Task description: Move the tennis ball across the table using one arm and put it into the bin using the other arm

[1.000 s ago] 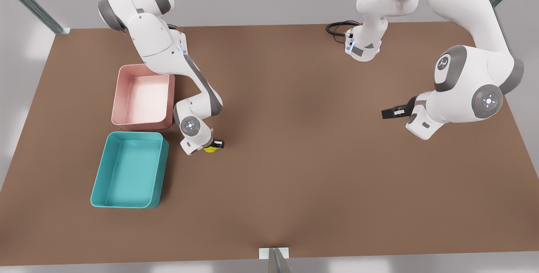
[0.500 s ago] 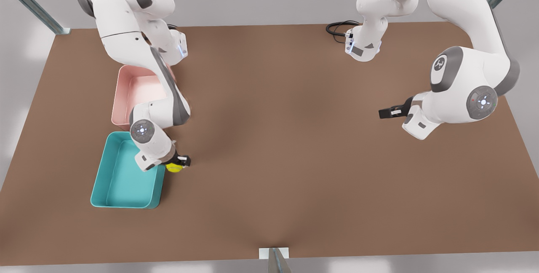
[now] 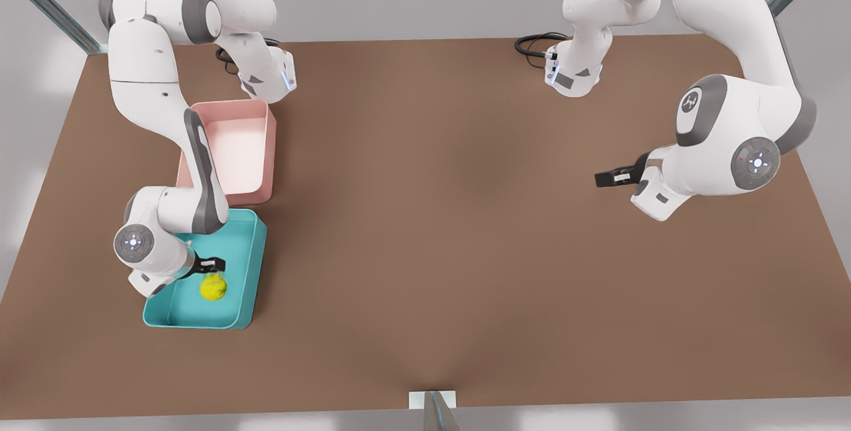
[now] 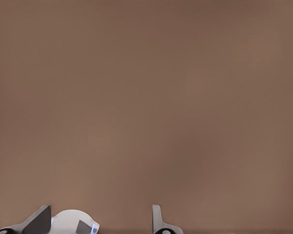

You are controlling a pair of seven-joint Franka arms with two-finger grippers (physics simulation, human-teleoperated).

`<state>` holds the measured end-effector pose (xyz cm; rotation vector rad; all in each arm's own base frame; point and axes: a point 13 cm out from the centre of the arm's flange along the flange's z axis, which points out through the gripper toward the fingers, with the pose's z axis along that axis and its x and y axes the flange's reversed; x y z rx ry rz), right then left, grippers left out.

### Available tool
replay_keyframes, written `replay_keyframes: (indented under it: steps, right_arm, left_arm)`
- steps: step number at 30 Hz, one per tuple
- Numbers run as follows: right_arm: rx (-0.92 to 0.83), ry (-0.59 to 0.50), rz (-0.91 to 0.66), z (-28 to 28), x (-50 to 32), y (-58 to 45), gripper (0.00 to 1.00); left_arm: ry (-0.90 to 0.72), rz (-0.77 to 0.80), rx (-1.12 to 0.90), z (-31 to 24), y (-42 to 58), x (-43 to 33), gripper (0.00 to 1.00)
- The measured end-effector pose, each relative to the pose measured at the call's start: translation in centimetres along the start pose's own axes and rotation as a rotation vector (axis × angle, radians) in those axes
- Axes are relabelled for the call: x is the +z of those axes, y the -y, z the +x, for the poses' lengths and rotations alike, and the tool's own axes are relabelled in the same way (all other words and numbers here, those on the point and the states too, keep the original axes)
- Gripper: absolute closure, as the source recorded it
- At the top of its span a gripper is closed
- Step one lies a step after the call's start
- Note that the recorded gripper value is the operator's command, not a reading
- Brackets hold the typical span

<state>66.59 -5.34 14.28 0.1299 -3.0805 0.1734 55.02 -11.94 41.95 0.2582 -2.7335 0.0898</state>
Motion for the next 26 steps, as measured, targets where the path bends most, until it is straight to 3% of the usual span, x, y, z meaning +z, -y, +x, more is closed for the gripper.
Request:
replay_keyframes:
  steps: [7, 14, 26]
  right_arm:
    - [-0.024, -0.009, -0.103, -1.2, -5.2, -2.8, 0.00]
    - [0.035, 0.034, -0.161, 6.5, -27.8, -4.4, 0.00]
    - [0.125, -0.129, -0.143, 11.8, -29.5, -4.1, 0.00]
  left_arm:
    - [-0.003, -0.005, 0.019, 0.4, 0.9, 0.2, 0.00]
    - [0.010, -0.013, 0.012, 0.3, 0.5, -0.2, 0.00]
    - [0.033, -0.038, 0.039, 0.8, 1.6, -0.6, 0.00]
